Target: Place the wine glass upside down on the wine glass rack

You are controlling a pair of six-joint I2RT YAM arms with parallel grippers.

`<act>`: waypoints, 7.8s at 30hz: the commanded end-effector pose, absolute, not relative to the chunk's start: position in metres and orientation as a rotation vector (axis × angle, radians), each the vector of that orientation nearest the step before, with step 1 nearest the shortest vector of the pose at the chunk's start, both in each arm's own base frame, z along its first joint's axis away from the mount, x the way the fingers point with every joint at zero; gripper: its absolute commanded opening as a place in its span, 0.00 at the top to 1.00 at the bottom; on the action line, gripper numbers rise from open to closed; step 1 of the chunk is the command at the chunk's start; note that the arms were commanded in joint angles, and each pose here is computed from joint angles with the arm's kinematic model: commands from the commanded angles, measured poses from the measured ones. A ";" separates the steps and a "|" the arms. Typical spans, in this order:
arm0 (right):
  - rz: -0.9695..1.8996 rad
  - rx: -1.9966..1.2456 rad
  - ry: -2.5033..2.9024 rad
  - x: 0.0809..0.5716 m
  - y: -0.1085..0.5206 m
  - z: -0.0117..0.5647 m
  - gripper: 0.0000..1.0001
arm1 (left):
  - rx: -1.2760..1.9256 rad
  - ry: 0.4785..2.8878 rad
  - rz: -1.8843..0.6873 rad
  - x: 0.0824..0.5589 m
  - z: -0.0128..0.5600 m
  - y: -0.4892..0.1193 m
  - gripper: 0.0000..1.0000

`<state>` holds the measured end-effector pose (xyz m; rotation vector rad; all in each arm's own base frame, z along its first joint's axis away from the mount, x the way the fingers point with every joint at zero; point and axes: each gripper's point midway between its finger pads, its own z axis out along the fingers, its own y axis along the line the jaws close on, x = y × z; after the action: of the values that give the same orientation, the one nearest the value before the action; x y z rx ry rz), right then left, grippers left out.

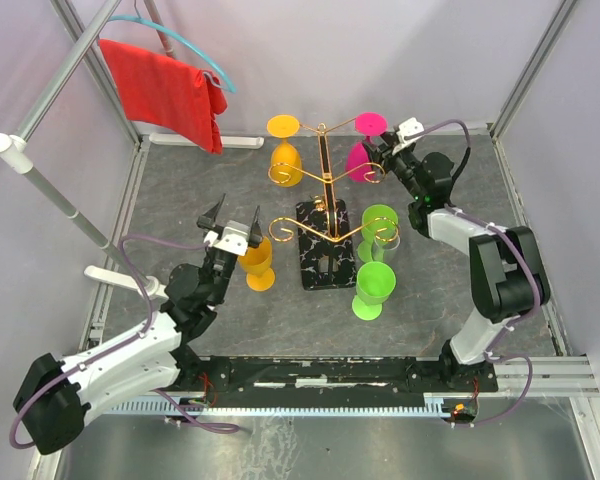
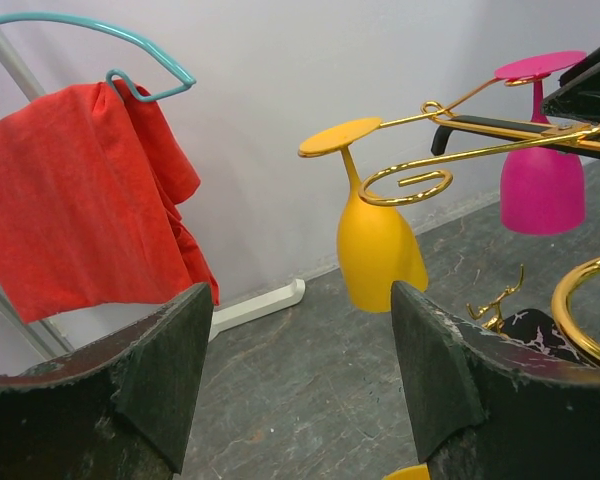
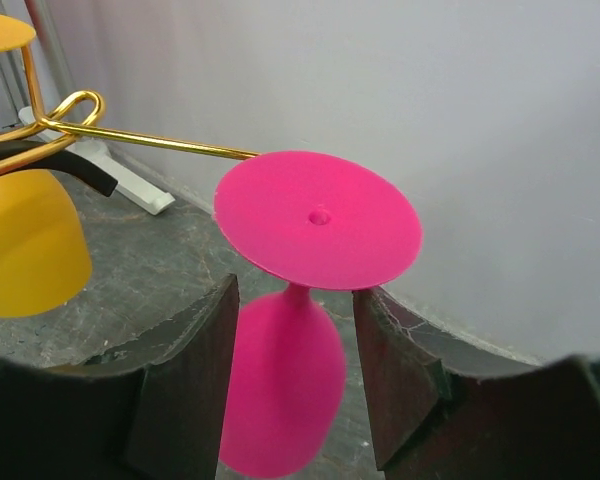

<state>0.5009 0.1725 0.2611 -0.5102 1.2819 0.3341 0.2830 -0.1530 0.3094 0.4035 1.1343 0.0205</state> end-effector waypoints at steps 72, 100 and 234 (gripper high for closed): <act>0.220 -0.216 2.201 0.355 0.080 0.182 0.98 | -0.038 1.586 -0.249 0.304 0.357 -0.159 0.12; -0.010 -0.270 1.216 0.318 0.057 0.484 1.00 | -0.369 1.571 -0.822 0.303 0.430 -0.212 0.01; 0.308 -0.590 0.579 0.230 0.317 0.500 1.00 | -0.923 1.351 -1.588 0.279 0.421 -0.210 0.51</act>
<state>0.2471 0.3225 0.4681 -0.6410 0.7139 0.2803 0.2790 -0.2104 0.4119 -0.8854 1.4075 -1.5059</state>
